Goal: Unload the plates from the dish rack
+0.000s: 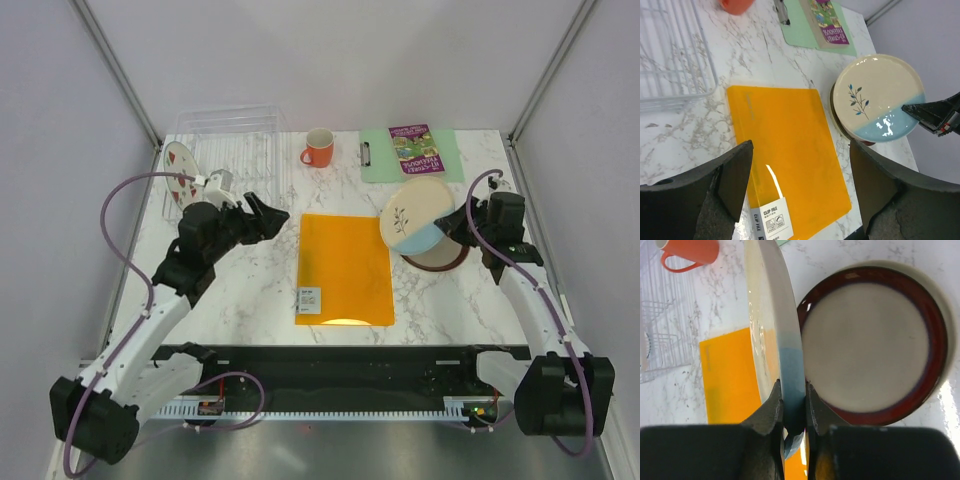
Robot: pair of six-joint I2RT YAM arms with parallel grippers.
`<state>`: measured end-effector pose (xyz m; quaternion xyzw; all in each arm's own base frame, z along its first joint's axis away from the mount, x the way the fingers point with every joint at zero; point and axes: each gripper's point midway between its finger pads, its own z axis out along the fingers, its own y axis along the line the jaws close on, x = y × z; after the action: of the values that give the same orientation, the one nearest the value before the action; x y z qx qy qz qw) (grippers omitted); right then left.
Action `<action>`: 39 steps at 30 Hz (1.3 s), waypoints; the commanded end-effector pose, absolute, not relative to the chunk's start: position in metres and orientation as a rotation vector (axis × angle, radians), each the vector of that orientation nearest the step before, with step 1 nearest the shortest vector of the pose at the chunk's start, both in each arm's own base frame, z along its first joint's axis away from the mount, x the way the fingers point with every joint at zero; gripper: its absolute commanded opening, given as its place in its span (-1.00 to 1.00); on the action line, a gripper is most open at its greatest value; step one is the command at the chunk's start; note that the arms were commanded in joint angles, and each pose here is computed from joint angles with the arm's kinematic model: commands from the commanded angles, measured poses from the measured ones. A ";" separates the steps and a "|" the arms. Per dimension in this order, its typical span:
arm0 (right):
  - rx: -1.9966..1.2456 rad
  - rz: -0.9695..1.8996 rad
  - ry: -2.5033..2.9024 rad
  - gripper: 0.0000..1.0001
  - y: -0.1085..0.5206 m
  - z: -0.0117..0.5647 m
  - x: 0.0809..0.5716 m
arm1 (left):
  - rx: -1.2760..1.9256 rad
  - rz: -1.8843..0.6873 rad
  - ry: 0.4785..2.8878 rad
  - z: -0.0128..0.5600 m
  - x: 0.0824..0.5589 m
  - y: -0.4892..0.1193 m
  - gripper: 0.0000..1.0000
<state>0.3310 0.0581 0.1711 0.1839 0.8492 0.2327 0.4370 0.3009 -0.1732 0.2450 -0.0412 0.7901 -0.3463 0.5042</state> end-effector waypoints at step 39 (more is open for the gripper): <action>0.692 0.643 2.229 0.18 0.012 0.089 0.325 | -0.093 -0.597 1.897 0.241 0.284 -0.132 0.75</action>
<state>0.3191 0.0116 0.0822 0.2891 0.8603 0.2492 0.3379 0.2821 -0.1338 0.2410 -0.0449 0.8021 -0.2582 0.5366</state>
